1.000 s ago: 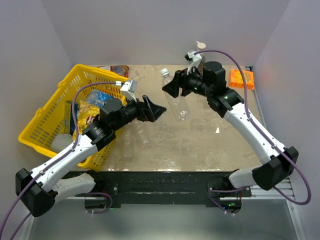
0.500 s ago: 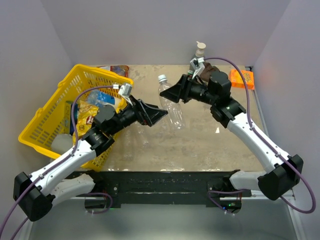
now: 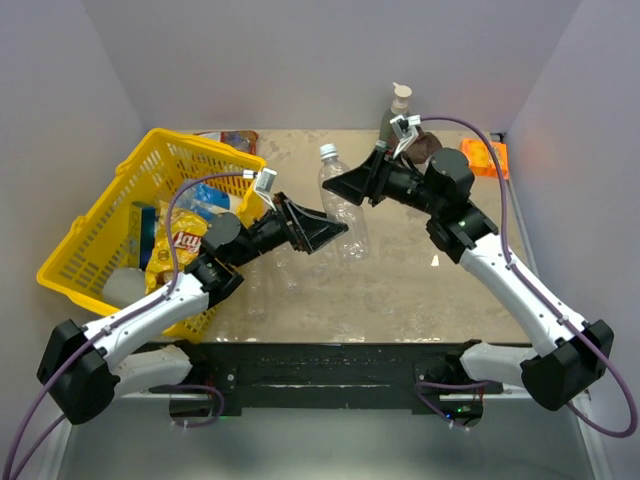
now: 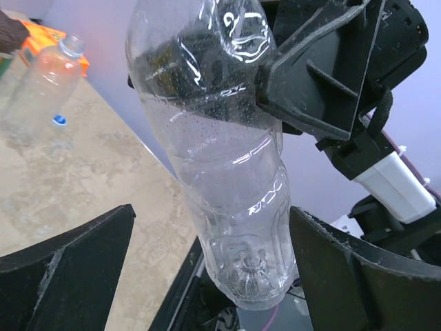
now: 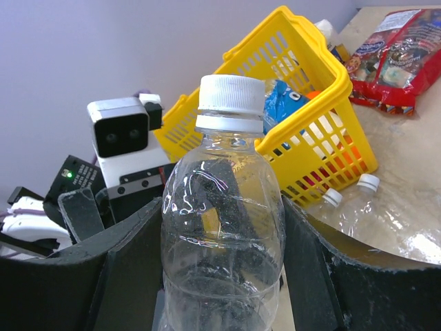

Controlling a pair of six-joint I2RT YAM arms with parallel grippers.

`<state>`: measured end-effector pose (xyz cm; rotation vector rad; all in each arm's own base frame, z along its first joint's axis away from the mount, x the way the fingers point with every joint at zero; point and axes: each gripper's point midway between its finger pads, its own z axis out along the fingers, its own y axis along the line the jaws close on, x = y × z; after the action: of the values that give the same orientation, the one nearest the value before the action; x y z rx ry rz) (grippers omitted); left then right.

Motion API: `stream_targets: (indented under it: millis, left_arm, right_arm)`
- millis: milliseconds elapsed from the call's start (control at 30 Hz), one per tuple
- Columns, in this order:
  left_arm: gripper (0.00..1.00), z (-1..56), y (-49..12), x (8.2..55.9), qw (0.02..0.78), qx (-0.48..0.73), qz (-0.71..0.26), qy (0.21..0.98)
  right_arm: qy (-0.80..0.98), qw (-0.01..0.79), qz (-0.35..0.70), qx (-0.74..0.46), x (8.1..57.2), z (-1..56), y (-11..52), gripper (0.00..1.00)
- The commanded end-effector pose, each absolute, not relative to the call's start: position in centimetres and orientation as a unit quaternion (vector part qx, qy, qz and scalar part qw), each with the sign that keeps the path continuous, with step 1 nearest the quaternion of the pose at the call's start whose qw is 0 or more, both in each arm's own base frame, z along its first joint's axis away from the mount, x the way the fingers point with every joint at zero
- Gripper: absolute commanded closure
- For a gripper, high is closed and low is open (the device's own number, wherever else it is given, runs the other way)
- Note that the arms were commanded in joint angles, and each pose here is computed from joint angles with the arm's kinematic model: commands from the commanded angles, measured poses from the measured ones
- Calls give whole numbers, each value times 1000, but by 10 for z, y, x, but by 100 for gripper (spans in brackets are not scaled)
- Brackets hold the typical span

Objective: Unscrew the bottle caps

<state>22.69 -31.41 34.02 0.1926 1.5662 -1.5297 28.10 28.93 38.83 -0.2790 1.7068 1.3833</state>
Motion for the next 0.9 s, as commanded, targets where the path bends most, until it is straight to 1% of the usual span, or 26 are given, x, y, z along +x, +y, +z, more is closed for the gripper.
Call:
stream_targets:
  millis: [0,267,600,700,867]
  left_arm:
    - [0,363,-323,213,446,98,-670,585]
    - [2,364,-336,217,437,101,-678,583]
    - [11,361,-351,209,409,106,-701,574]
    - [17,365,-353,207,408,110,-709,565]
    - [31,363,-356,205,405,114,-711,563]
  right_arm:
    - [661,472,571,-120,275,411,286,68]
    - [655,478,573,-119,276,410,289,68]
    - [650,483,575,-115,280,410,292,69]
    - [651,482,575,-113,281,407,292,69]
    - [655,481,571,-111,282,403,292,68]
